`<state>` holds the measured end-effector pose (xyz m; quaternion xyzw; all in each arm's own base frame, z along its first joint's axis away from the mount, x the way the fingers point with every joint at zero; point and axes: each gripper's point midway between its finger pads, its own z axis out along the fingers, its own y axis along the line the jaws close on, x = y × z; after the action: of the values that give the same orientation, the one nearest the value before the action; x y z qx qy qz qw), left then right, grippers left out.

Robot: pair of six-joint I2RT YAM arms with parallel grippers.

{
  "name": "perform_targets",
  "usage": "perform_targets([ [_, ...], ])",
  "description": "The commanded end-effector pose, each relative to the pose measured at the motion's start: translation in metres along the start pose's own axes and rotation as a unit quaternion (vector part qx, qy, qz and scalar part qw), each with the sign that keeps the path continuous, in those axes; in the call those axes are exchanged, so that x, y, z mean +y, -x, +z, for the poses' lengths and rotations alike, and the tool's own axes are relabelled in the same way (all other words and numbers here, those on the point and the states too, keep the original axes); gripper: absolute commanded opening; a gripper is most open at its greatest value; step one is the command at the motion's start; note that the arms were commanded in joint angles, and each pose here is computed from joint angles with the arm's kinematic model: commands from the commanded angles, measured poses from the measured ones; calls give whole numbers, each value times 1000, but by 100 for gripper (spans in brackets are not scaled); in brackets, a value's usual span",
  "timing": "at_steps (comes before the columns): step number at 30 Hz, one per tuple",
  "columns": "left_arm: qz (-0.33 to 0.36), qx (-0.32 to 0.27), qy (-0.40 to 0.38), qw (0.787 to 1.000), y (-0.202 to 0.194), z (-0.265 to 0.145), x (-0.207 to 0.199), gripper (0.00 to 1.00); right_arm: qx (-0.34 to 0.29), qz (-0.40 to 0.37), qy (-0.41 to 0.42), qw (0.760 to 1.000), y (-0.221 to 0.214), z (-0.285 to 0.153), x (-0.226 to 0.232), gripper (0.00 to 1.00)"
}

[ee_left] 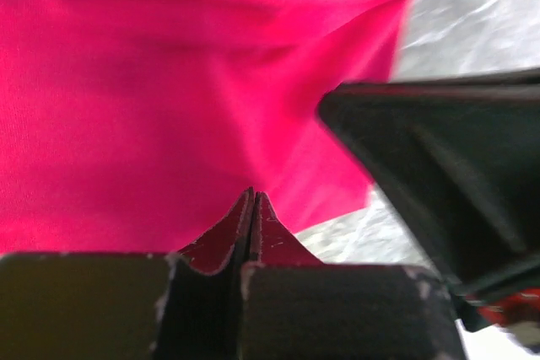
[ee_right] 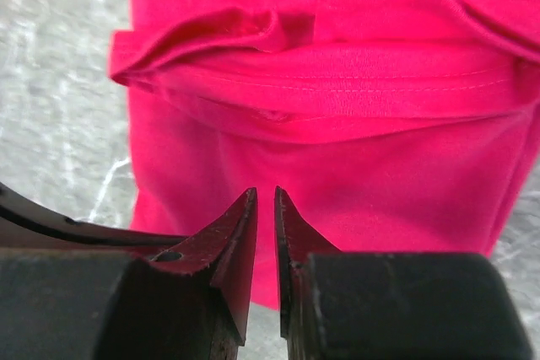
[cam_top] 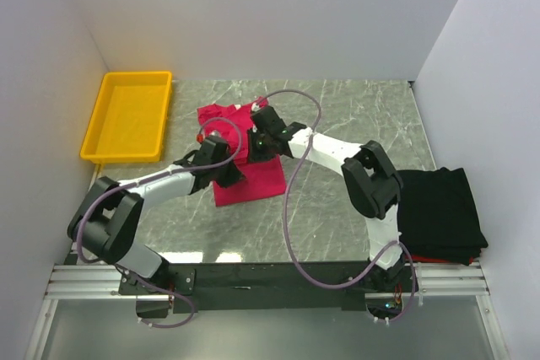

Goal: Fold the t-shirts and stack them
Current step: Fold the tshirt

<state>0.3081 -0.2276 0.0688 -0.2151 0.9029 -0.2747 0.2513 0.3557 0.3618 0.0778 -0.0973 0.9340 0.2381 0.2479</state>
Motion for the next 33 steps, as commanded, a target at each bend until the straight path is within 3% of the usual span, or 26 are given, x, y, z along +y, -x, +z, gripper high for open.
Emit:
perform_targets([
  [1, -22, 9, -21, 999, -12, 8, -3, 1, -15, -10, -3, 1000, 9, 12, -2, 21],
  [10, -35, 28, -8, 999, -34, 19, 17, 1, -4, -10, -17, 1000, 3, 35, -11, 22],
  [25, -35, 27, 4, 999, -37, 13, 26, 1, -62, 5, -33, 998, 74, 43, -17, 34],
  [33, -23, -29, -21, 999, 13, -3, -4, 3, -97, 11, -33, 995, 112, 19, -24, 36],
])
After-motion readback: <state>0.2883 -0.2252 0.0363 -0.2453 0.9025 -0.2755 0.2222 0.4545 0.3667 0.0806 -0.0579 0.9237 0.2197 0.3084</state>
